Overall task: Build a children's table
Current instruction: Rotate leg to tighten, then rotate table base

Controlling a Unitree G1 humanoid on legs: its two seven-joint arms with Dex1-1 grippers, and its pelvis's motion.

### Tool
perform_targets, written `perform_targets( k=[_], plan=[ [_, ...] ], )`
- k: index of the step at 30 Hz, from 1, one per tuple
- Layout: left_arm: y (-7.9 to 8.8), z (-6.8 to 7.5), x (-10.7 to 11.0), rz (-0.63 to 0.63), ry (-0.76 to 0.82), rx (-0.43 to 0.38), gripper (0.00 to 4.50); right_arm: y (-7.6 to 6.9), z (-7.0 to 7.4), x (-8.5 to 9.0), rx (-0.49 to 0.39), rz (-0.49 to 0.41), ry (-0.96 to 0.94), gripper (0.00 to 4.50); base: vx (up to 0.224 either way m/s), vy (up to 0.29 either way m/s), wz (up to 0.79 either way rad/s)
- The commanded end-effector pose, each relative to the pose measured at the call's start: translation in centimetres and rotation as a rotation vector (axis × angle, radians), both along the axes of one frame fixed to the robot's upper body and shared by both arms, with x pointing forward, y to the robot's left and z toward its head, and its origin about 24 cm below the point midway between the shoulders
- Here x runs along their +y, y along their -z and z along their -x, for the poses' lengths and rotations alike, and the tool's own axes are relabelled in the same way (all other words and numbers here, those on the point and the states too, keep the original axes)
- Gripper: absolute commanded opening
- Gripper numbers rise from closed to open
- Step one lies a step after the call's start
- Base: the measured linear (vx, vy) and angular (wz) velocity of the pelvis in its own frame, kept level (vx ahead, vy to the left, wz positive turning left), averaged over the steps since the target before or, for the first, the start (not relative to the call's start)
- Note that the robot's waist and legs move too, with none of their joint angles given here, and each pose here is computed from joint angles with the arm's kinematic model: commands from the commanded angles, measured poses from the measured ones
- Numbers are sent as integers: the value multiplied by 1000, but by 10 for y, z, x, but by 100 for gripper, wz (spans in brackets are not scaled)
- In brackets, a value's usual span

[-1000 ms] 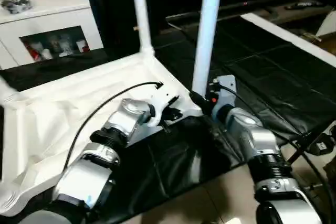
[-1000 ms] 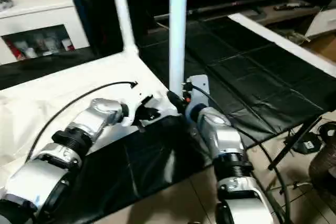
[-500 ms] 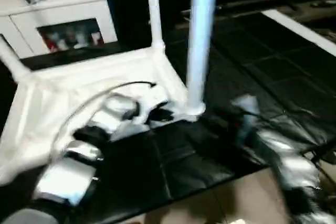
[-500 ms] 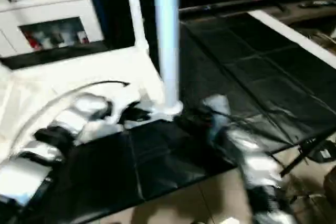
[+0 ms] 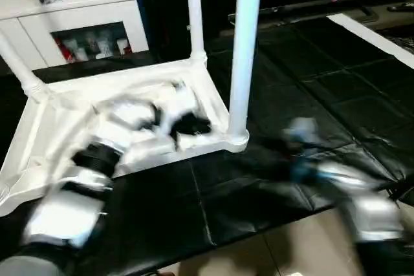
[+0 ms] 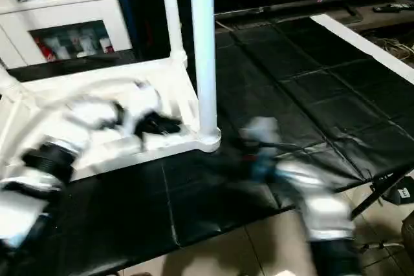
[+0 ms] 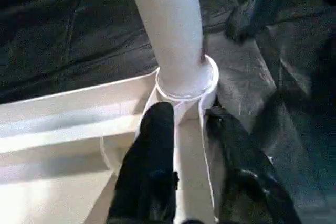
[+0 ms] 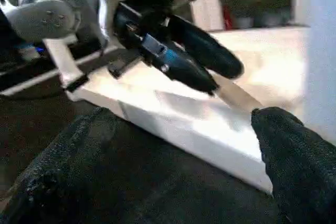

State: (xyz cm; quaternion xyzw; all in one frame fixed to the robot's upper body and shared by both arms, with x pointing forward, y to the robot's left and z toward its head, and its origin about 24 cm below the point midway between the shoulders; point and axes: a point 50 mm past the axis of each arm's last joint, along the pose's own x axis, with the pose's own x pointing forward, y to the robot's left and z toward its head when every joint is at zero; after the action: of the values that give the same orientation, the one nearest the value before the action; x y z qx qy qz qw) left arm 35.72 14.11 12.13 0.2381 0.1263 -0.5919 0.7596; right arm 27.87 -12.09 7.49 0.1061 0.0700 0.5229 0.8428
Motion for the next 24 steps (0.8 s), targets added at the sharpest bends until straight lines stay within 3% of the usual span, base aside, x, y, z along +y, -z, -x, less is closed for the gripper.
perform_targets(
  k=[1,3,5,7,9,11,14,16,20,24],
  plan=[
    [-1,6,16,15,-30,49,141,-10,-4,10,-27,-28,-13,450,0,0,0],
    [-4,21,38,9,-67,111,144,-17,-9,28,-59,-65,-36,450,0,0,0],
    [-3,28,46,1,-85,133,168,-19,-11,35,-73,-73,-44,450,0,0,0],
    [1,48,69,-16,-142,205,179,-24,-19,44,-88,-101,-28,450,0,0,0],
    [2,57,77,-13,-164,233,185,-26,-23,46,-88,-115,-7,450,0,0,0],
    [2,62,80,-10,-175,246,222,-26,-26,47,-86,-122,5,450,0,0,0],
    [4,89,88,65,-230,307,230,-22,-40,54,-51,-89,120,450,0,0,0],
    [6,92,89,74,-245,314,258,-20,-42,54,-44,-80,140,450,0,0,0],
    [28,112,94,13,-354,340,296,-7,-63,43,-2,20,370,450,0,0,0],
    [33,110,86,13,-411,326,327,-5,-76,27,13,42,502,450,0,0,0]
  ],
)
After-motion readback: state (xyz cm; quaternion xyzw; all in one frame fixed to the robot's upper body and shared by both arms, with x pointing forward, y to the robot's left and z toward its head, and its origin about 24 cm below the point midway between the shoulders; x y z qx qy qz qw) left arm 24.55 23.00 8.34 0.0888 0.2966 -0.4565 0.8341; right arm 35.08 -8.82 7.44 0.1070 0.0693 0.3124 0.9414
